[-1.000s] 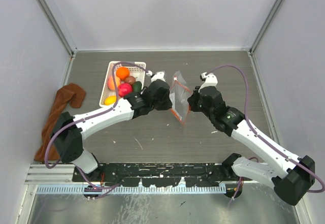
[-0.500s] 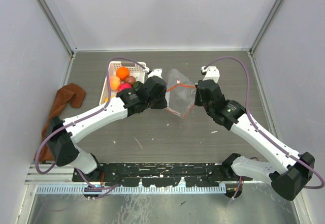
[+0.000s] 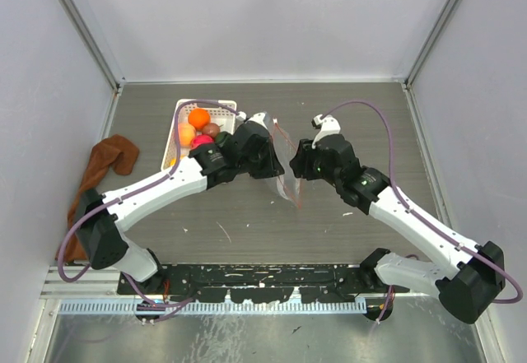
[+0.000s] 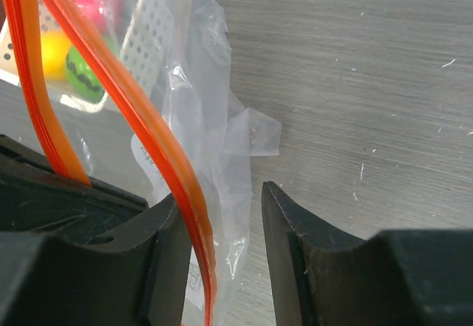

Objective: Place the food in the zip-top bag and seal the zipper
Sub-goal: Open the zipper of the food storage bag at the center of the board.

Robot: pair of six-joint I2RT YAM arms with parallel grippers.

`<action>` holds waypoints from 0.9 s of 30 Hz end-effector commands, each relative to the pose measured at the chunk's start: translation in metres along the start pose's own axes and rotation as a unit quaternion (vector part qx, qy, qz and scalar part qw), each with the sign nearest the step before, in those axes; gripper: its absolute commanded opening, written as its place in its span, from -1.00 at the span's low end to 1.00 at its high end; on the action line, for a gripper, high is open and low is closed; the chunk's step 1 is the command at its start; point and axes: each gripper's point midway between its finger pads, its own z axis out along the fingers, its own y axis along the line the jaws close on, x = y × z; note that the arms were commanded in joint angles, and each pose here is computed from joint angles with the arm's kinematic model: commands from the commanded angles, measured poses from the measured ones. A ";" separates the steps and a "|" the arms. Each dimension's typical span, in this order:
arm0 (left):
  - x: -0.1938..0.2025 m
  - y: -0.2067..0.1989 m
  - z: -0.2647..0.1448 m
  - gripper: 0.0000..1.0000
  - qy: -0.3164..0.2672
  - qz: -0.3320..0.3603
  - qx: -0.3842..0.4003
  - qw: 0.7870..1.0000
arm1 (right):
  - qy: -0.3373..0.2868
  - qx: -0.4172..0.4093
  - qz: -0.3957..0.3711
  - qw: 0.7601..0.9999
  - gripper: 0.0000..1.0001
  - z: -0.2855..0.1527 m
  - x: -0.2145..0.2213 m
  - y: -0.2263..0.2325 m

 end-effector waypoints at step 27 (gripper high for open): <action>-0.025 -0.019 -0.017 -1.00 -0.043 -0.048 0.060 0.996 | -0.024 -0.105 0.018 0.994 0.01 0.013 0.021 0.028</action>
